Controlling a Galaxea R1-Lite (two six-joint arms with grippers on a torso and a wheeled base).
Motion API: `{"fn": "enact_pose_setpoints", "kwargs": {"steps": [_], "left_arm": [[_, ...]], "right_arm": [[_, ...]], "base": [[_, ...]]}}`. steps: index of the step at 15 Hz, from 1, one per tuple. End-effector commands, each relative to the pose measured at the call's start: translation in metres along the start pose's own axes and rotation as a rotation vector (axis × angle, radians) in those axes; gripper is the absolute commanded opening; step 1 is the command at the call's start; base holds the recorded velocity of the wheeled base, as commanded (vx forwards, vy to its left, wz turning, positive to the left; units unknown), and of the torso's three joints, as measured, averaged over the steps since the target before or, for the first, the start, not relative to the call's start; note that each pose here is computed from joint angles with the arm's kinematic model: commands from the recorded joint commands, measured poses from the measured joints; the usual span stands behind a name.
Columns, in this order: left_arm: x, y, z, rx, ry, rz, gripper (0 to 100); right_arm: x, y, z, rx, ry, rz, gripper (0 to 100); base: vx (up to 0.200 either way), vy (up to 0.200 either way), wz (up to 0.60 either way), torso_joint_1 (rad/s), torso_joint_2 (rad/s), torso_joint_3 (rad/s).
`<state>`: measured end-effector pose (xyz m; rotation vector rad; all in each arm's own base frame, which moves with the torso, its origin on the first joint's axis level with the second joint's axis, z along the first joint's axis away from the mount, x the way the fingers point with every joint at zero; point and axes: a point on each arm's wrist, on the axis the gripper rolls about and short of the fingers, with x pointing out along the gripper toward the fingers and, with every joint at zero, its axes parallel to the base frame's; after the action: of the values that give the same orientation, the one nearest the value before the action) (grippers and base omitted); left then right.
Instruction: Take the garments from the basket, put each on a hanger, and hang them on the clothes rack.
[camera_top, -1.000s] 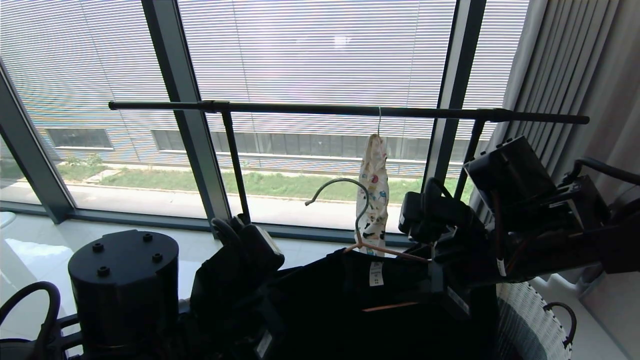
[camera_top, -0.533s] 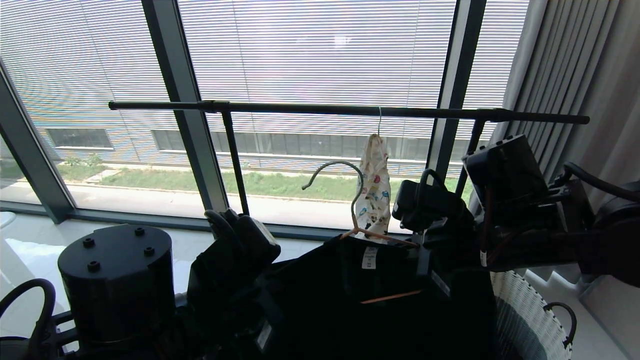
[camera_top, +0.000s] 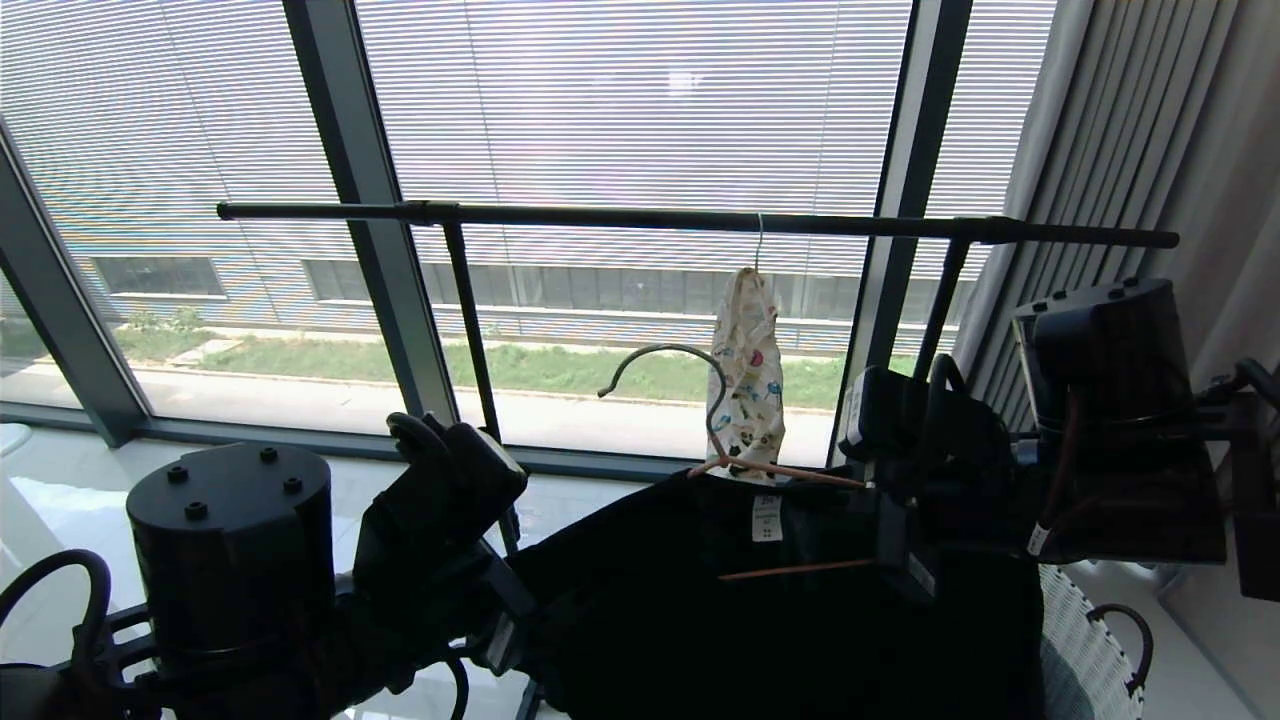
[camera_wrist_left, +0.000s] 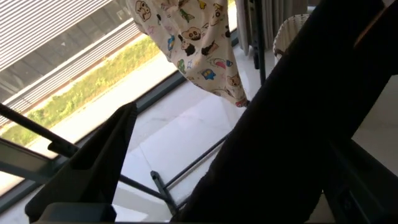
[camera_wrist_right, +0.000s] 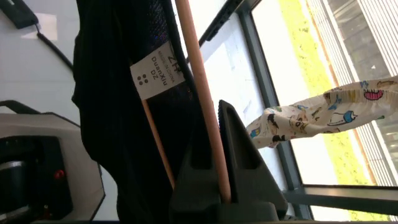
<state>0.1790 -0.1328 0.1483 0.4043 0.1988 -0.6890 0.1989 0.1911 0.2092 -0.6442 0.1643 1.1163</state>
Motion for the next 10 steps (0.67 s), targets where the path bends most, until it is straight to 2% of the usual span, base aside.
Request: {"fn": "enact_pose_setpoints", "kwargs": {"steps": [1, 5, 8, 10], "left_arm": [[-0.007, 0.008, -0.008, -0.015, 0.019, 0.041, 100], [-0.022, 0.018, -0.033, -0.055, 0.098, 0.102, 100], [-0.023, 0.023, -0.04, -0.083, 0.098, 0.057, 100], [-0.019, 0.028, -0.043, -0.1, 0.117, 0.073, 100]], "right_arm": [[-0.017, -0.005, -0.003, -0.019, -0.029, -0.054, 0], [-0.033, -0.017, -0.007, -0.027, -0.061, -0.11, 0], [-0.04, -0.018, -0.004, -0.034, -0.085, -0.115, 0], [-0.046, -0.017, -0.001, -0.042, -0.105, -0.119, 0]], "base": [[0.0, 0.0, 0.0, 0.0, 0.0, 0.0], [0.0, 0.0, 0.0, 0.0, 0.0, 0.0], [0.0, 0.0, 0.0, 0.0, 0.0, 0.0], [0.0, 0.0, 0.0, 0.0, 0.0, 0.0]]}}
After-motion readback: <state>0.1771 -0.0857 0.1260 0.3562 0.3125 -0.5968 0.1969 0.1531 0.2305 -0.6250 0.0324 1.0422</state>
